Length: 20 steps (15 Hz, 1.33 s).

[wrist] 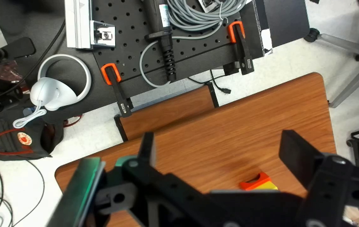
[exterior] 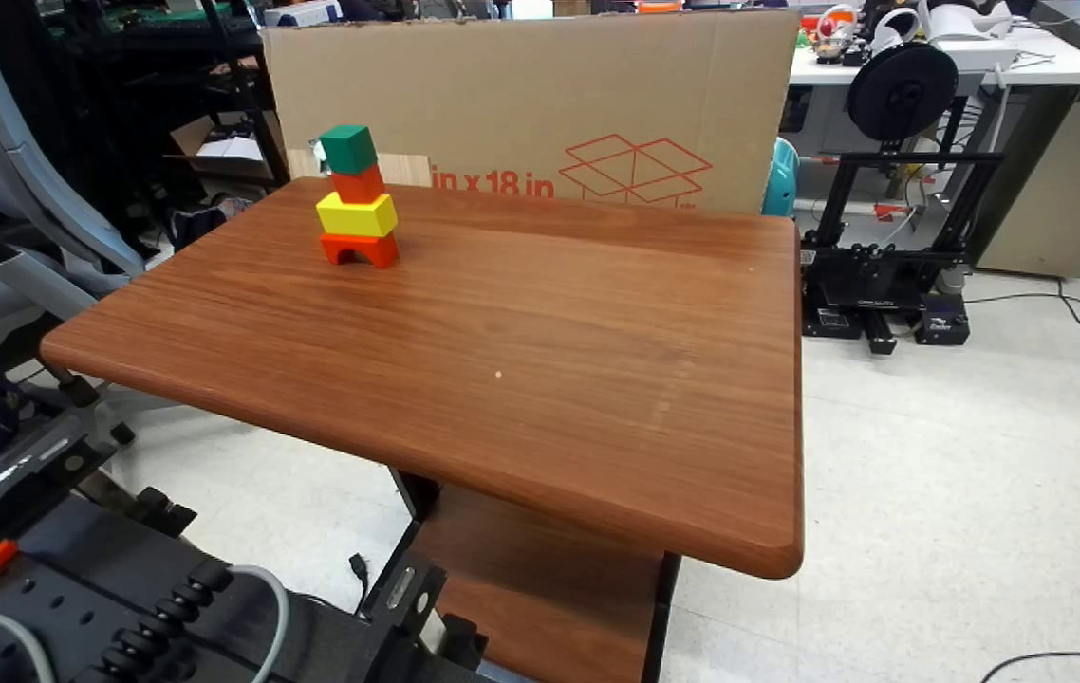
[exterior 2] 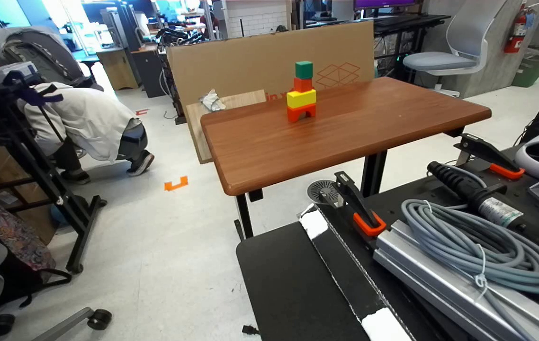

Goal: Remove the green block from the top of the stack

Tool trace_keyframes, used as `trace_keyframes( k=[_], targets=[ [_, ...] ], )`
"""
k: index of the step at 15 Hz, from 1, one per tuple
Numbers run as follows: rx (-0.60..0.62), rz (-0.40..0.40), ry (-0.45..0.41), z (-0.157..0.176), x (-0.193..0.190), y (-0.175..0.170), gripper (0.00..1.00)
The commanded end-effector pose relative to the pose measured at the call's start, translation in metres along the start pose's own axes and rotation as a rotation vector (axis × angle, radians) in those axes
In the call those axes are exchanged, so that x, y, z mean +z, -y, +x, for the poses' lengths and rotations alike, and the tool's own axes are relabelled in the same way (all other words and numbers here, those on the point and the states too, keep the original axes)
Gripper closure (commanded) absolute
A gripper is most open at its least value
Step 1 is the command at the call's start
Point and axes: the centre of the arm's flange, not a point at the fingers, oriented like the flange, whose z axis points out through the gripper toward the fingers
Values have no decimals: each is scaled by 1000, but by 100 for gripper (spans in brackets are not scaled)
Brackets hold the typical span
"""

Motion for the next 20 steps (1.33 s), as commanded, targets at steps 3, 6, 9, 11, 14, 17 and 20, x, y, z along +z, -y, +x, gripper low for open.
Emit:
trace_keyframes(
  k=[3, 6, 9, 11, 14, 17, 20],
  targets=[
    [0, 0, 0, 0, 0, 0, 0],
    [0, 0, 0, 0, 0, 0, 0],
    [-6, 3, -1, 1, -1, -1, 0],
    [-6, 20, -7, 12, -4, 1, 0],
    [-24, 50, -86, 46, -9, 13, 0],
    [-128, 43, -117, 87, -7, 34, 0],
    [-246, -17, -85, 131, 7, 66, 0]
  ],
)
